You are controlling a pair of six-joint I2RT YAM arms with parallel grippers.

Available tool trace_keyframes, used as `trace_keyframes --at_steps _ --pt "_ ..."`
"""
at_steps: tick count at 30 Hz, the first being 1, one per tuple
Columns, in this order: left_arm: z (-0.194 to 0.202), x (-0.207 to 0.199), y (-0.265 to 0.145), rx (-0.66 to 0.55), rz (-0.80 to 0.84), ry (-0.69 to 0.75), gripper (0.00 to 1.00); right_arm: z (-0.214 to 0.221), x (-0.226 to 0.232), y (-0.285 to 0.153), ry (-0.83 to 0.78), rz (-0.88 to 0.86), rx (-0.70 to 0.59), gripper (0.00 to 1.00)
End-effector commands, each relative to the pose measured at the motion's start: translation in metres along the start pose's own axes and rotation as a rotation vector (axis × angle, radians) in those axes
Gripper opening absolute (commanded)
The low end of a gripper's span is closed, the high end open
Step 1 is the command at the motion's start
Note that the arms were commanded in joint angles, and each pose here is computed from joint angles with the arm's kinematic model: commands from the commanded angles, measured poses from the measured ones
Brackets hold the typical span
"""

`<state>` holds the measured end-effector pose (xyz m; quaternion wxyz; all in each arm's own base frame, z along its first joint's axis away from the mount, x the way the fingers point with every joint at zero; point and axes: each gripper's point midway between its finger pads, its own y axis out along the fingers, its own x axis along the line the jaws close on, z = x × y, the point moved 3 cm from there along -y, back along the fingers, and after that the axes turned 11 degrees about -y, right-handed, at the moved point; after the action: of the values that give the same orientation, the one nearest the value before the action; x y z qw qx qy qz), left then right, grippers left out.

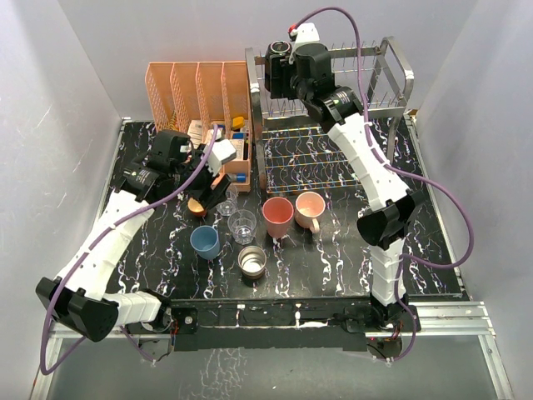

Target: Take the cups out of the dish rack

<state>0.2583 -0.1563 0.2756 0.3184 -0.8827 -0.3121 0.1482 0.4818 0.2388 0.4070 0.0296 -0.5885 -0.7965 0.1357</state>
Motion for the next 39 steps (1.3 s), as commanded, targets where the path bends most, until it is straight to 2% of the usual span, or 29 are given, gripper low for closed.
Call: trace_keyframes --at_steps 1,4,13,17,26,39 --pt "-0.005 -0.006 -0.011 -0.051 0.008 0.002 0.69 -0.030 -0.011 -0.002 -0.014 0.053 -0.116 0.66" --pt "-0.005 -0.007 -0.011 -0.052 0.010 -0.002 0.68 -0.034 -0.014 -0.002 -0.022 0.070 -0.133 0.53" --pt "-0.006 -0.008 -0.013 -0.063 0.010 -0.006 0.69 -0.044 -0.023 -0.006 -0.020 0.098 -0.178 0.24" --pt "-0.006 -0.010 -0.013 -0.068 0.021 -0.005 0.69 -0.053 -0.033 -0.013 -0.011 0.120 -0.216 0.22" --pt "-0.009 -0.015 -0.007 -0.101 0.065 -0.006 0.69 -0.089 -0.047 -0.037 0.040 0.128 -0.372 0.08" --pt "-0.023 -0.016 -0.003 -0.186 0.082 -0.006 0.72 -0.129 -0.061 -0.091 0.122 0.144 -0.585 0.08"
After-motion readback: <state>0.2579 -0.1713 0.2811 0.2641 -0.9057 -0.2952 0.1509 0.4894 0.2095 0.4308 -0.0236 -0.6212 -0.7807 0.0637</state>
